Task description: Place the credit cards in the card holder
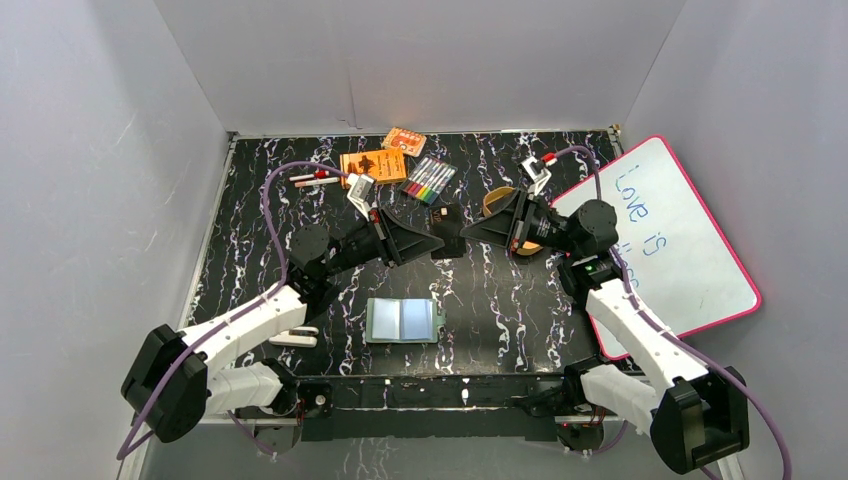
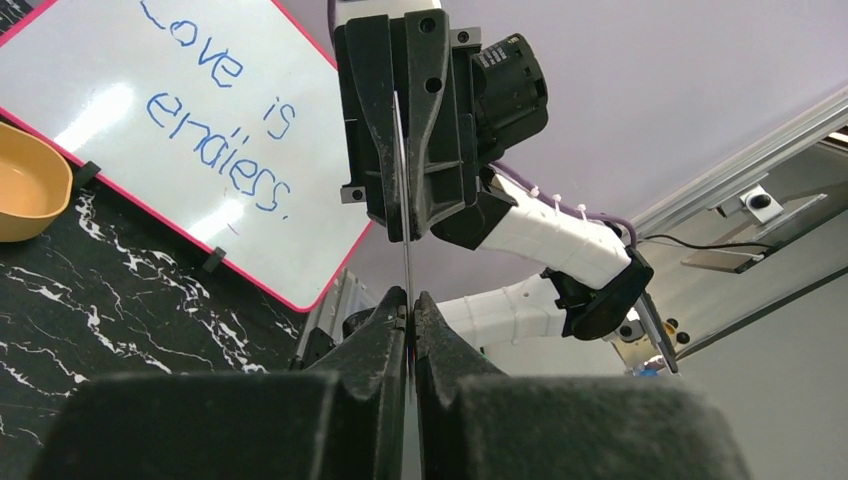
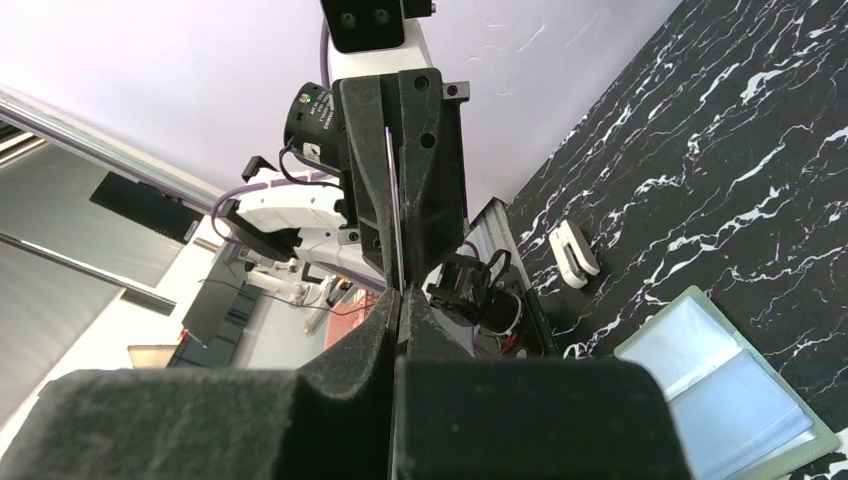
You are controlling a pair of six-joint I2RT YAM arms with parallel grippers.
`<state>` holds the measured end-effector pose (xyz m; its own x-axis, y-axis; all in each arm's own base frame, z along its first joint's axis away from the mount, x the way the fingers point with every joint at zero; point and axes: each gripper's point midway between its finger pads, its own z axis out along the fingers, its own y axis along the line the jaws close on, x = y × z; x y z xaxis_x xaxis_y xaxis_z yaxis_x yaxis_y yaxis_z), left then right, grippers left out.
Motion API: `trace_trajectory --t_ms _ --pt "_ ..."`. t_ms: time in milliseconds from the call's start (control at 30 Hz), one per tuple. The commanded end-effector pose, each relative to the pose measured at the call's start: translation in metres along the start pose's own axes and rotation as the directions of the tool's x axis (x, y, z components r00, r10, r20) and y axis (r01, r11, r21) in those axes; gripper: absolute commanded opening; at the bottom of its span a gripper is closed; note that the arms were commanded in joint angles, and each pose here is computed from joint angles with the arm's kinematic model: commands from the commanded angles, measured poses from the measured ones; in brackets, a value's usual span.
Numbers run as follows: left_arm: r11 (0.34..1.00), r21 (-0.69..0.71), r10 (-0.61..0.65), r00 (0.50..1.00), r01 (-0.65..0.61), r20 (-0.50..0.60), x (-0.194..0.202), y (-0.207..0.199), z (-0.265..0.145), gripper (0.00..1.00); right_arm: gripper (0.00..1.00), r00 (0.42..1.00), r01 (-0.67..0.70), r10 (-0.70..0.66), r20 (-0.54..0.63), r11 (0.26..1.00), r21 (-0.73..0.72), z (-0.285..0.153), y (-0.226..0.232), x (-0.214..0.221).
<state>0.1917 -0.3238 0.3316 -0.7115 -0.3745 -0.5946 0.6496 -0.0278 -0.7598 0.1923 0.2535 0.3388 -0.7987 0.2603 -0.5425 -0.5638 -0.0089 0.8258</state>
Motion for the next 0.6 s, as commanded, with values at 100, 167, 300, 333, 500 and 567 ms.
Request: trace_trajectory --t_ms 100,167,300,333,500,567 --pt "0.997 0.056 0.055 0.998 -0.057 0.034 -0.007 -0.019 -0.007 0.00 0.41 0.998 0.069 -0.069 -0.014 0.998 -0.009 0.001 0.016 -0.004" --pt "0.997 0.053 0.051 0.998 -0.053 0.037 -0.007 -0.018 -0.008 0.00 0.48 0.998 0.069 -0.069 -0.015 0.998 -0.008 0.002 0.016 -0.005" --pt "0.998 0.051 0.046 0.998 -0.048 0.036 -0.006 -0.017 -0.007 0.00 0.52 0.997 0.071 -0.071 -0.021 0.997 -0.009 0.006 0.016 -0.006" --pt "0.998 0.050 0.043 0.998 -0.045 0.036 -0.006 -0.017 -0.007 0.00 0.52 0.997 0.072 -0.072 -0.026 0.997 -0.008 0.007 0.017 -0.006" --pt "0.998 0.045 0.038 0.999 -0.040 0.037 -0.007 -0.015 -0.006 0.00 0.48 0.996 0.075 -0.075 -0.050 0.997 0.002 0.014 0.017 -0.003" --pt "0.998 0.043 0.037 0.999 -0.039 0.037 -0.007 -0.014 -0.005 0.00 0.38 0.995 0.080 -0.080 -0.052 0.997 0.002 0.015 0.017 -0.002"
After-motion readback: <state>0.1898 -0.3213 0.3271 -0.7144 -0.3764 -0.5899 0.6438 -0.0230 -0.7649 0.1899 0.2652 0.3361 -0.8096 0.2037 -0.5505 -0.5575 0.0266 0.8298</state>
